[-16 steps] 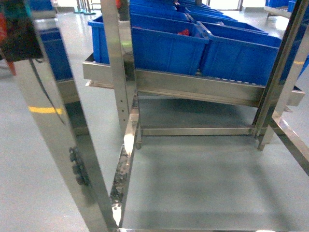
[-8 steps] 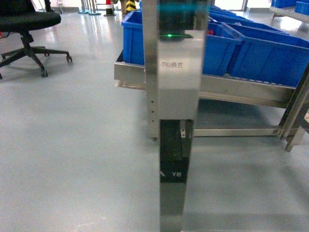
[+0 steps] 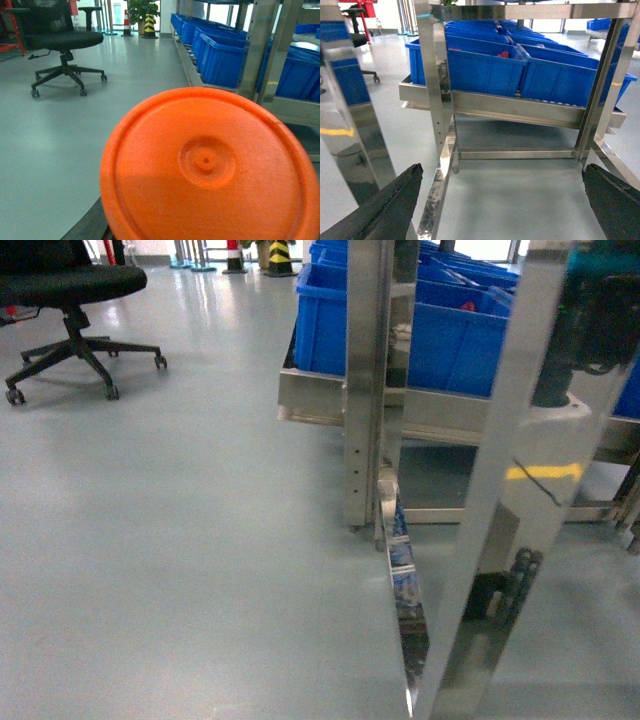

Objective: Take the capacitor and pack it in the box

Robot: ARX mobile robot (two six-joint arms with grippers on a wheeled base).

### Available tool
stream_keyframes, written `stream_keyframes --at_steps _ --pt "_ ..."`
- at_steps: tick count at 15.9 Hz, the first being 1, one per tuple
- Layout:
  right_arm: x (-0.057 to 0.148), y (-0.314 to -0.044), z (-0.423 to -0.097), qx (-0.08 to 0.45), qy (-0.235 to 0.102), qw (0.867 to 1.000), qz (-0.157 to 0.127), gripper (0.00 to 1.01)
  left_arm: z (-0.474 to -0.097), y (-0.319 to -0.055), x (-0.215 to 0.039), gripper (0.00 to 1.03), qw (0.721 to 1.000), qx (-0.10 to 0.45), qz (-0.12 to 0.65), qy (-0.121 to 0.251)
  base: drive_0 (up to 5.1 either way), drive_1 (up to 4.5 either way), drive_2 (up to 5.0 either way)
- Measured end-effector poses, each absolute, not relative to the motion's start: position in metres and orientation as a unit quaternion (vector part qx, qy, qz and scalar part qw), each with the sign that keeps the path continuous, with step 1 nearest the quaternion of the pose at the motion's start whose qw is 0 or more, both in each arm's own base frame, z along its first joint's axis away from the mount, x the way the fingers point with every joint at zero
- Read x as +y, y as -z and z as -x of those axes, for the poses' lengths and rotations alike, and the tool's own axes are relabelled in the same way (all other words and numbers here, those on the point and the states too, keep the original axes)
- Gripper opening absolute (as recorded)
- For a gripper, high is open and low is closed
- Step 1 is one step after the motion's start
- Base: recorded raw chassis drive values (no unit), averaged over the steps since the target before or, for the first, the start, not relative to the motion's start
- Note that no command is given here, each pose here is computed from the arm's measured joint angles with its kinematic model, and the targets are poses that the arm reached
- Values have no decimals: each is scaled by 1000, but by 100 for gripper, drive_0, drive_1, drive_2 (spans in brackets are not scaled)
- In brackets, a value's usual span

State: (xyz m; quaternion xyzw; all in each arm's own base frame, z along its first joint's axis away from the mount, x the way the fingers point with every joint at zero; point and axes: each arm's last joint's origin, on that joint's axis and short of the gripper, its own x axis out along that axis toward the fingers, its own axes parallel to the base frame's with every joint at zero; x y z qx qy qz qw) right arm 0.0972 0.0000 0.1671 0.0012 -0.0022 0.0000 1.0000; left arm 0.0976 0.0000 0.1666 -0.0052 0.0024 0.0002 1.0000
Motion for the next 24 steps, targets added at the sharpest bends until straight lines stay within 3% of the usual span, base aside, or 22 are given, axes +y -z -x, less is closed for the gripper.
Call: stream_keyframes --at_steps 24 --pt "0 -167 -97 -3 0 1000 -1 98 -98 -167 0 44 1000 1 5 0 -499 242 242"
